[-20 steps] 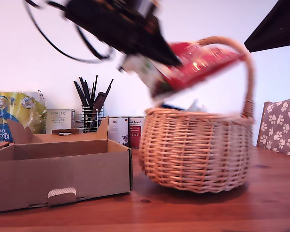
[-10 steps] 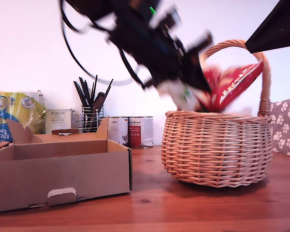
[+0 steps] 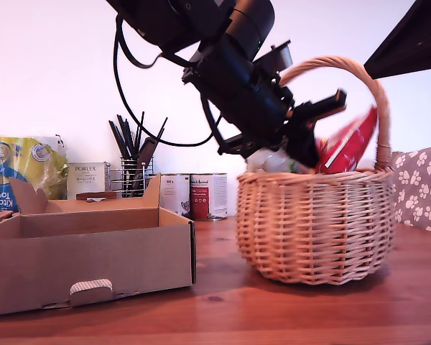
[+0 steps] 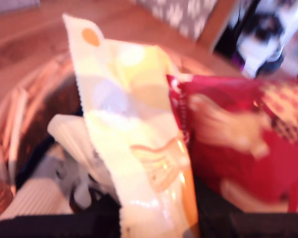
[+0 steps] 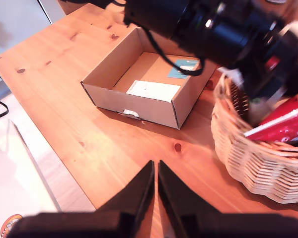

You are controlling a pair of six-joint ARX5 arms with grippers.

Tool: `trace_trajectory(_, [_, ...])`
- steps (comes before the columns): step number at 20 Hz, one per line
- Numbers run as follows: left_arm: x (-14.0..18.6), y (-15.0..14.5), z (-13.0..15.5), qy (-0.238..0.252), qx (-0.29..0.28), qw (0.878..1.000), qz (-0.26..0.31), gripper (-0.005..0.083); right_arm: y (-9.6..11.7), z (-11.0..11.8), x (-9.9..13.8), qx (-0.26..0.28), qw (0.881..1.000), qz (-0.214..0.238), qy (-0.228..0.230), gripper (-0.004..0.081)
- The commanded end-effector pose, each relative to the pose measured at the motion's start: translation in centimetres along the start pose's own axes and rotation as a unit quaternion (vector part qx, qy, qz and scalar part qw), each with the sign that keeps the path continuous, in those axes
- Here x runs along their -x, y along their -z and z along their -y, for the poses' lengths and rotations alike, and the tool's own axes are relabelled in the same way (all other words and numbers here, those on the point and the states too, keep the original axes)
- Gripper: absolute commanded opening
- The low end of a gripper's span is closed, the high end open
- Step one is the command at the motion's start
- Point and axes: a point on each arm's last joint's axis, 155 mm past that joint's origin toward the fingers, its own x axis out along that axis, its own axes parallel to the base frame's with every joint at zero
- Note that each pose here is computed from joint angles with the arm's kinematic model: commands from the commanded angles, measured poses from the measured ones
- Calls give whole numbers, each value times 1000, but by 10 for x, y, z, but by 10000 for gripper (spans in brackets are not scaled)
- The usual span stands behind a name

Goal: Move the bags of Easter eggs from the cardboard box on the left into the woven basket on the right side.

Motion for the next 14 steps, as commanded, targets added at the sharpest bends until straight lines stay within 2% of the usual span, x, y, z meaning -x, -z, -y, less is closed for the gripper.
trace_trajectory(1, [-8,49,-12,-17,-14,997,-73,-22,-5,-2,1,3,1000,6,-4,-13])
trace_trajectory(9, [34,62,-19,-37,-49,989,-135,-22,-5,-4,1,4,1000,6,-8,-13])
trace_trajectory(14, [34,54,-17,-36,-53,991,-121,-18,-5,-4,1,4,1000,6,-9,-13])
